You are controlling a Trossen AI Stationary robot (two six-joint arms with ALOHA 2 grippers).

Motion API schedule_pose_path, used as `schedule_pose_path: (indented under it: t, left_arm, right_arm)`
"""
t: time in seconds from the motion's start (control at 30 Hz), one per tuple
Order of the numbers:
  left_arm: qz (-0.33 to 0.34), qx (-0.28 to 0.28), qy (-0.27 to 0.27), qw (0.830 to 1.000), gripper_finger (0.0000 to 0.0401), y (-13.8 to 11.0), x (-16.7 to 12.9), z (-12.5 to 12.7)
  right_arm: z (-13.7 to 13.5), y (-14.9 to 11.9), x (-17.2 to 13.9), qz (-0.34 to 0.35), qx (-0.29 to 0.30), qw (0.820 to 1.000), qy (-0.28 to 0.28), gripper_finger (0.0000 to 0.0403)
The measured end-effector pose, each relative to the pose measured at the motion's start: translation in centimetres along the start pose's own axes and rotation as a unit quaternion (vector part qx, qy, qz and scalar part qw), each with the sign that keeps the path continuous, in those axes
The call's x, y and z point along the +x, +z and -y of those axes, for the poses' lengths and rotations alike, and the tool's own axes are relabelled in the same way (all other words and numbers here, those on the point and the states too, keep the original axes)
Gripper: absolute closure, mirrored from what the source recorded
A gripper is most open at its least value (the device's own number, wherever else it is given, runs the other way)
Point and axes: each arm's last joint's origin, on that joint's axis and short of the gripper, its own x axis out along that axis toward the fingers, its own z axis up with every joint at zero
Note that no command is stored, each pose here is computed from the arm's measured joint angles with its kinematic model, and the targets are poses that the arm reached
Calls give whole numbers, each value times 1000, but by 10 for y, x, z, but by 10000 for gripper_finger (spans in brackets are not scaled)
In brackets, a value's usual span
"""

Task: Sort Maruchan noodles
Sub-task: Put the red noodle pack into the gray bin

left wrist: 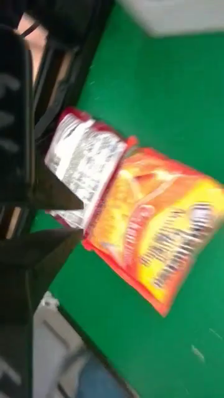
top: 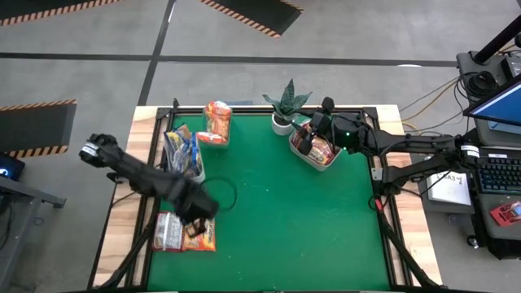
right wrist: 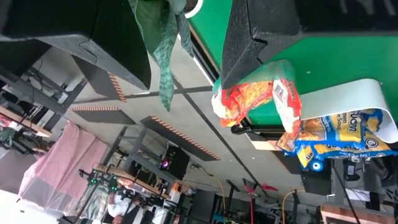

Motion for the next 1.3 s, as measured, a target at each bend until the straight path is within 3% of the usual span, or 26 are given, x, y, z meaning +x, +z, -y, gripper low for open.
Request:
schedule_pose_path:
  t: [0.13,0.47,0.7,0.97,1.07,1.17,1.23,1.3]
  left_arm:
    - [-17,-36,26,999,396,-21,38,7]
    - [-41,-104,130,985,400,-42,86,1]
    - [-58,-98,184,976,401,-39,113,3]
    - [-66,-46,197,977,401,-28,132,13]
    - [-6,-30,212,977,401,-15,130,16]
    - [102,3,210,972,401,12,115,26]
    - [181,36,226,957,401,28,96,32]
    - [265,81,242,930,401,41,72,42]
  right_arm:
    - [-1,-2,0,-11,12,1000,4,218]
    - [-3,-8,-1,-42,34,998,14,218]
    - [-4,-11,-1,-57,35,998,17,218]
    - [-4,-11,-1,-56,31,998,17,218]
    - [-4,-11,-1,-56,31,998,17,218]
    - [-4,-11,-1,-55,32,998,17,218]
    - [-4,-11,-1,-56,34,998,17,218]
    - [-4,-11,-1,-56,35,998,17,218]
